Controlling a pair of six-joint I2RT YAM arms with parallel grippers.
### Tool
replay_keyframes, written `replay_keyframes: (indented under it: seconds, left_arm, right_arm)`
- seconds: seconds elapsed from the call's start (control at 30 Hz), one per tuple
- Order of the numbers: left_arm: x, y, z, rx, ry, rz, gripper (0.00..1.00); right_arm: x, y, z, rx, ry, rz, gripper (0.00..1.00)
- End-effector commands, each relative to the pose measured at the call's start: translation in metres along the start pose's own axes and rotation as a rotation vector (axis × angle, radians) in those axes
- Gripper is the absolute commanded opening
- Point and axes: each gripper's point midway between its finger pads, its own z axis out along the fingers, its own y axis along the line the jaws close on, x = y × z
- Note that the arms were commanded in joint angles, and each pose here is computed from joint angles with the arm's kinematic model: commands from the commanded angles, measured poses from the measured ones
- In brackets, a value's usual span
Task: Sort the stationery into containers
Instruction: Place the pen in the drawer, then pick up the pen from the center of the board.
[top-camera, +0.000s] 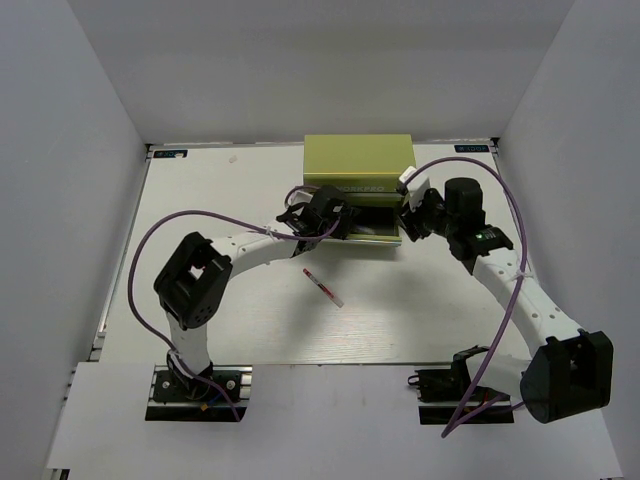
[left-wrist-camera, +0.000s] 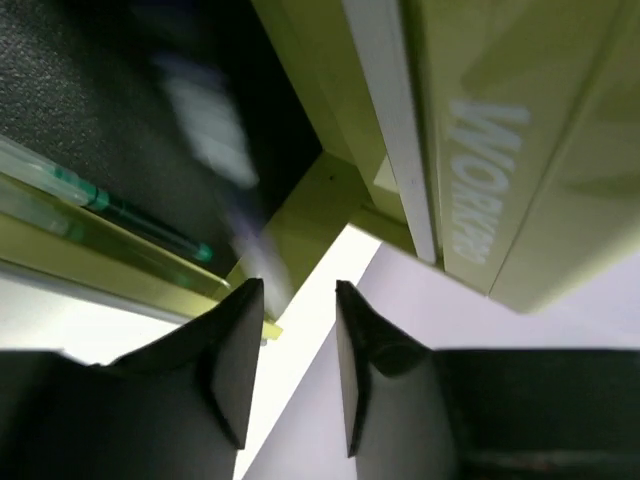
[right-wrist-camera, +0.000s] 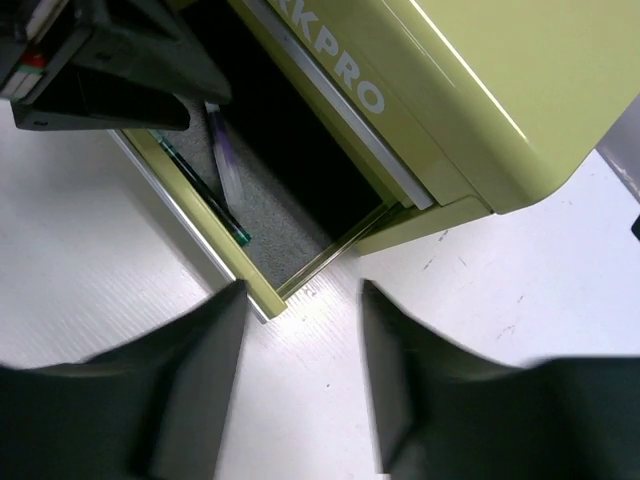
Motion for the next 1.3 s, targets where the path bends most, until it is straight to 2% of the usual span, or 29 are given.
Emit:
replay_keyframes:
  seconds: [0.0, 0.1, 0.2, 0.33, 0.47, 0.5, 0.57, 0.6, 0.67, 0.73, 0.77, 0.8, 0.83, 0.87, 0.9, 0.93, 0.97, 1.2, 1.23, 1.27]
  left_arm:
    - [-0.003, -0.033, -0.006, 0.080, -0.007, -0.035, 0.52]
    - [-0.002, -0.039, -0.011, 0.098, 0.004, -0.040, 0.58]
    - [-0.001, -0.038, -0.019, 0.115, 0.017, -0.013, 0.58]
    - [0.000, -0.036, -0.043, 0.138, 0.053, 0.074, 0.58]
    - [0.005, -0.028, -0.081, 0.159, 0.106, 0.278, 0.60]
    - [0.005, -0.018, -0.089, 0.148, 0.109, 0.373, 0.61]
    - [-0.006, 0.002, -0.116, 0.106, 0.110, 0.438, 0.61]
    - [-0.017, 0.011, -0.124, 0.091, 0.071, 0.484, 0.62]
    - [-0.036, 0.040, -0.153, 0.042, 0.037, 0.522, 0.64]
    - [-0.057, 0.072, -0.165, -0.023, -0.016, 0.530, 0.72]
    - [-0.064, 0.086, -0.174, -0.051, -0.029, 0.537, 0.74]
    - [-0.069, 0.093, -0.181, -0.053, -0.043, 0.538, 0.78]
    - [-0.078, 0.101, -0.194, -0.036, -0.072, 0.532, 0.80]
    - [-0.082, 0.108, -0.200, -0.037, -0.083, 0.516, 0.80]
    - [-0.088, 0.116, -0.209, -0.020, -0.098, 0.501, 0.81]
    - [-0.089, 0.121, -0.213, -0.018, -0.098, 0.484, 0.83]
    - [-0.093, 0.126, -0.216, -0.020, -0.109, 0.475, 0.84]
    - [-0.097, 0.147, -0.223, -0.070, -0.103, 0.478, 0.85]
    - [-0.097, 0.150, -0.223, -0.093, -0.101, 0.485, 0.85]
    - [-0.099, 0.150, -0.223, -0.094, -0.112, 0.486, 0.85]
  right_arm:
    - [-0.010, -0.002, -0.005, -0.005, -0.044, -0.005, 0.58]
    - [-0.013, 0.007, -0.008, -0.057, -0.064, -0.011, 0.64]
    - [-0.010, 0.021, -0.007, -0.145, -0.060, -0.023, 0.66]
    - [-0.011, 0.043, -0.009, -0.284, -0.076, -0.053, 0.59]
    - [-0.001, 0.077, -0.014, -0.478, -0.058, -0.080, 0.49]
    - [0.001, 0.080, -0.015, -0.501, -0.053, -0.088, 0.48]
    - [0.007, 0.088, -0.010, -0.548, -0.027, -0.069, 0.46]
    - [0.008, 0.093, -0.009, -0.566, -0.021, -0.072, 0.45]
    - [0.017, 0.112, -0.003, -0.632, 0.026, -0.067, 0.42]
    - [0.023, 0.125, 0.002, -0.672, 0.076, -0.057, 0.41]
    - [0.024, 0.145, 0.005, -0.720, 0.103, -0.084, 0.41]
    - [0.026, 0.150, 0.010, -0.724, 0.116, -0.092, 0.41]
    - [0.030, 0.160, 0.011, -0.737, 0.143, -0.063, 0.41]
    - [0.029, 0.175, 0.019, -0.752, 0.155, -0.099, 0.41]
    - [0.031, 0.182, 0.023, -0.738, 0.170, -0.055, 0.45]
    - [0.025, 0.188, 0.031, -0.725, 0.152, -0.067, 0.45]
    - [0.033, 0.194, 0.043, -0.702, 0.186, -0.083, 0.46]
    - [0.043, 0.215, 0.087, -0.555, 0.306, -0.030, 0.50]
    - [0.042, 0.214, 0.092, -0.537, 0.303, -0.035, 0.59]
    - [0.040, 0.217, 0.095, -0.528, 0.302, -0.021, 0.62]
